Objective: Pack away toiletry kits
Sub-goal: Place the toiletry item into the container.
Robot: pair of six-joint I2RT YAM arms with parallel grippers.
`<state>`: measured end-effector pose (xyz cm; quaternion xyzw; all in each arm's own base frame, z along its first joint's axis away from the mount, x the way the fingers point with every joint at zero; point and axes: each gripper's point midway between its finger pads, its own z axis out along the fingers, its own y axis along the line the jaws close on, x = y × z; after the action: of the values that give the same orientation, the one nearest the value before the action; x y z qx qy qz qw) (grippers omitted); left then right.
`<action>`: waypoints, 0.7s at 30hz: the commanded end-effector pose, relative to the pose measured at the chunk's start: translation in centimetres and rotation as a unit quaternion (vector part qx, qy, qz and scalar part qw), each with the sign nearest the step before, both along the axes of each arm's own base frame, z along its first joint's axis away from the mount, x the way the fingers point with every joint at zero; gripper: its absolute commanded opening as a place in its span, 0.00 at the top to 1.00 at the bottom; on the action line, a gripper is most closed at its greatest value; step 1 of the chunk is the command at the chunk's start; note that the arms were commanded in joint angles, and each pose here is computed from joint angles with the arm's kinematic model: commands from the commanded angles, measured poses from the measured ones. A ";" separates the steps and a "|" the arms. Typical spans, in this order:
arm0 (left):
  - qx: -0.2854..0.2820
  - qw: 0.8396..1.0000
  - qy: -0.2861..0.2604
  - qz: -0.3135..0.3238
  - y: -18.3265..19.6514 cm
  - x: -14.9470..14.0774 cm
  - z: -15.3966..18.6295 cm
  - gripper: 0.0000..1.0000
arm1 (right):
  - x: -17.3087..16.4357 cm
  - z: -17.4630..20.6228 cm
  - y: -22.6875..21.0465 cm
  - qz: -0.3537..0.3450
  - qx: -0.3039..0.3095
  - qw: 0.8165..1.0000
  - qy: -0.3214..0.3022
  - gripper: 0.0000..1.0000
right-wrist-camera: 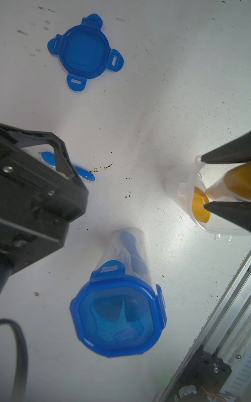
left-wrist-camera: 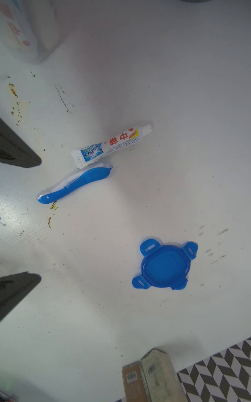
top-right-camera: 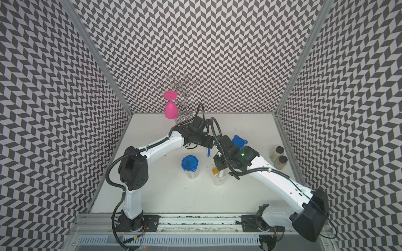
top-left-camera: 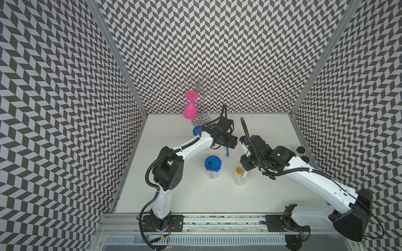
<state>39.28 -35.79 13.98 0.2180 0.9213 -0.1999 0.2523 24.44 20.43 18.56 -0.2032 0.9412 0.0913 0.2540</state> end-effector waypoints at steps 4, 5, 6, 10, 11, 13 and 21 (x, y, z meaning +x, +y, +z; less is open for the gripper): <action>0.047 0.999 0.024 0.006 1.0 1.3 -3.4 0.22 | 0.2 -0.2 0.0 -0.004 0.006 1.000 -0.018 1.00; 0.055 0.998 0.027 0.001 1.1 1.3 -4.0 0.23 | 0.2 -0.5 -0.1 -0.002 0.002 1.000 -0.018 0.99; 0.063 0.998 0.029 -0.001 1.2 1.4 -4.5 0.23 | 0.1 -0.7 -0.2 -0.002 0.000 1.000 -0.019 0.98; 0.100 0.994 0.039 0.000 2.1 1.7 -7.1 0.26 | 0.2 -1.3 -0.2 -0.002 0.001 1.000 -0.023 0.94; 0.106 0.993 0.042 0.002 2.3 1.8 -7.5 0.27 | 0.2 -1.4 -0.1 -0.002 0.001 1.000 -0.023 0.93; 0.110 0.993 0.044 0.003 2.3 1.9 -8.2 0.30 | 0.3 -1.6 0.0 0.000 0.001 1.000 -0.021 0.92; 0.131 0.990 0.058 -0.015 1.7 1.7 -10.5 0.37 | 0.2 -2.0 0.5 0.008 0.009 1.000 -0.020 0.77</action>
<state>41.02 -33.94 3.72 0.2392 0.9506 -0.1056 0.1672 24.27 20.05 15.85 -0.2065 0.9419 0.0807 0.2522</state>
